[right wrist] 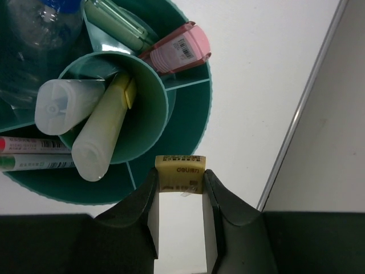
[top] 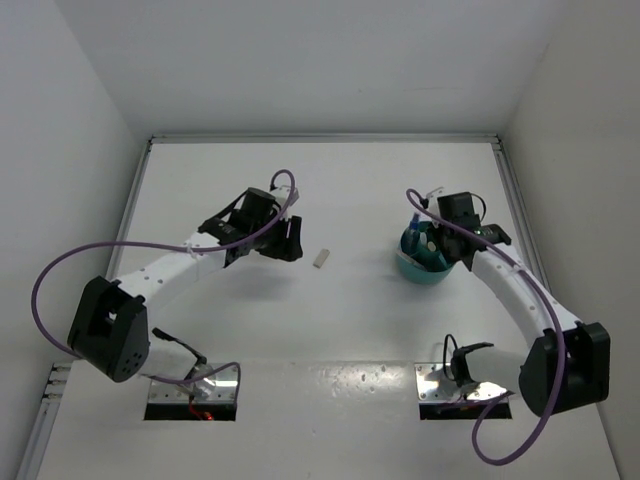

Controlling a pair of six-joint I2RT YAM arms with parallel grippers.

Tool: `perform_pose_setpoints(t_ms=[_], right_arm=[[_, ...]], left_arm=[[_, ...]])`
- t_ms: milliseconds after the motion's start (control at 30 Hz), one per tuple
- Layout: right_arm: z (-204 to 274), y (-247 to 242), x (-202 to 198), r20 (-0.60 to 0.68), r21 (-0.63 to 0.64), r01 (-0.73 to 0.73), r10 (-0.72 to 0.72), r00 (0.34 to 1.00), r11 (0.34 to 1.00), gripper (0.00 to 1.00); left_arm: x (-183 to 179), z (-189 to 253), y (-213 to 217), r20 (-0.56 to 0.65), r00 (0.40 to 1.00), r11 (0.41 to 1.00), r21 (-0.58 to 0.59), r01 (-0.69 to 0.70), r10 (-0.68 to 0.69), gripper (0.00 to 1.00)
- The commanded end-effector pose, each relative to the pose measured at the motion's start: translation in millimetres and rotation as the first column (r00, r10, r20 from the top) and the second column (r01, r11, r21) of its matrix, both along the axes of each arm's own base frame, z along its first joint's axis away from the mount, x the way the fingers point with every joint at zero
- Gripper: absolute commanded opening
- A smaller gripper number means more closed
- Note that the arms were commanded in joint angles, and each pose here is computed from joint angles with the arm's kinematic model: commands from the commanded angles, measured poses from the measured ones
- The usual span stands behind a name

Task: Sort the stationery into containers
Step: Place the stationery in the storage box.

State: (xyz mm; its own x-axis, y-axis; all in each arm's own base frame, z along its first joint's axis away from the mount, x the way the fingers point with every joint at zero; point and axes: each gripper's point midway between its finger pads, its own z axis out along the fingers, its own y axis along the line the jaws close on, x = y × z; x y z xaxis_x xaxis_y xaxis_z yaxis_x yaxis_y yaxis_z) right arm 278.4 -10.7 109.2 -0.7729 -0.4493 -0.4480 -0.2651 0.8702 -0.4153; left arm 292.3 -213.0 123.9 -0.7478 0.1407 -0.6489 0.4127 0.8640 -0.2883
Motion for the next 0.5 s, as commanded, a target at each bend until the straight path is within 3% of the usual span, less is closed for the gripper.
perform_pose_setpoints(t_ms=[0,233,333,467], right_arm=[[-5,4,10,0.019,0.047,-0.006,0.005,1.0,0.999,0.0],[-10,3,16,0.021,0.094,0.001,-0.003,1.0,0.996,0.0],[-11,3,16,0.018,0.112,-0.002,0.0,1.0,0.994,0.17],[-17,5,14,0.008,0.131,-0.005,0.004,1.0,0.991,0.31]], left_arm=[[8,9,-4,0.03,0.999,1.0,0.003,0.014,-0.014,0.62],[7,5,-5,0.016,1.0,1.0,0.004,0.021,-0.021,0.63],[5,1,-8,0.008,1.0,1.0,0.008,0.03,-0.03,0.67],[4,-3,-18,-0.004,0.998,0.998,0.015,0.056,-0.056,0.69]])
